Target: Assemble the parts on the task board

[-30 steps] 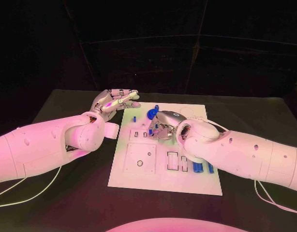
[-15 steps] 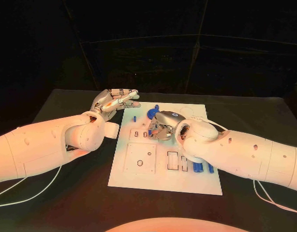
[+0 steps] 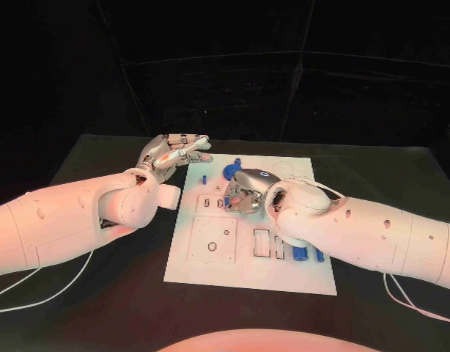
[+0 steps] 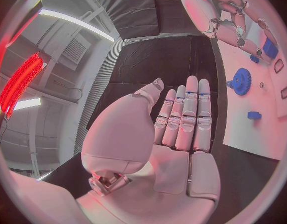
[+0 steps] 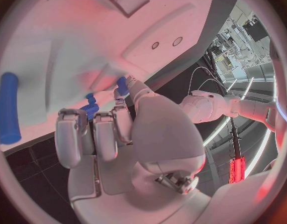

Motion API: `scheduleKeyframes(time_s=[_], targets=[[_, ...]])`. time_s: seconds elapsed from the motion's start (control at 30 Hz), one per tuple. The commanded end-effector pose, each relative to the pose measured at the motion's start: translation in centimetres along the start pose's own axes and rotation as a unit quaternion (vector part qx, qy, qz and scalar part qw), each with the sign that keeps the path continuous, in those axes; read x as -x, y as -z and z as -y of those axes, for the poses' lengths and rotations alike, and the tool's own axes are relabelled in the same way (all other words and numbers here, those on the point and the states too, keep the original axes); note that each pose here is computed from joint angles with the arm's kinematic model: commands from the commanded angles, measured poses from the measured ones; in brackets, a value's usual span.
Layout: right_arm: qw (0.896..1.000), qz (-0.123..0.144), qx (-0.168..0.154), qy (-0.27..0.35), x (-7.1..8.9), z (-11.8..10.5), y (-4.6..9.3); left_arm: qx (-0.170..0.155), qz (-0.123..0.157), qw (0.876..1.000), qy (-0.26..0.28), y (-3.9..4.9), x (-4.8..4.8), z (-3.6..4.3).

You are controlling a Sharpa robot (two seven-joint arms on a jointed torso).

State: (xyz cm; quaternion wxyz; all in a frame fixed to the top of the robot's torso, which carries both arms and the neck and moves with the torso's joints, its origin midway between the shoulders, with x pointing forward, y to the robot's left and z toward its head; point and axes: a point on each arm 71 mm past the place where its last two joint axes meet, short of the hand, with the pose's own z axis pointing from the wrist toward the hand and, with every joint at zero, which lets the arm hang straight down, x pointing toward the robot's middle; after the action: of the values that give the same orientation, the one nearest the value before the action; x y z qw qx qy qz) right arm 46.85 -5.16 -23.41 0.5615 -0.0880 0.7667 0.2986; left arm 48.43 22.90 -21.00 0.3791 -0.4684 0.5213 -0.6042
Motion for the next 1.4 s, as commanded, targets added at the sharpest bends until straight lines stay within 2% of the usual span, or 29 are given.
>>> scheduleKeyframes(time_s=[0.03, 1.03, 1.4], targets=[[1.000, -0.020, -0.013, 0.012, -0.65, 0.38, 0.11, -0.005, -0.004, 1.000, 0.003, -0.08, -0.14, 0.15], [0.999, 0.016, -0.028, 0.013, -0.24, 0.50, -0.06, -0.001, -0.007, 1.000, 0.004, -0.13, -0.19, 0.07], [0.998, 0.055, -0.006, -0.003, 0.24, 0.01, 0.37, 0.003, -0.003, 1.000, -0.007, -0.12, 0.00, 0.03]])
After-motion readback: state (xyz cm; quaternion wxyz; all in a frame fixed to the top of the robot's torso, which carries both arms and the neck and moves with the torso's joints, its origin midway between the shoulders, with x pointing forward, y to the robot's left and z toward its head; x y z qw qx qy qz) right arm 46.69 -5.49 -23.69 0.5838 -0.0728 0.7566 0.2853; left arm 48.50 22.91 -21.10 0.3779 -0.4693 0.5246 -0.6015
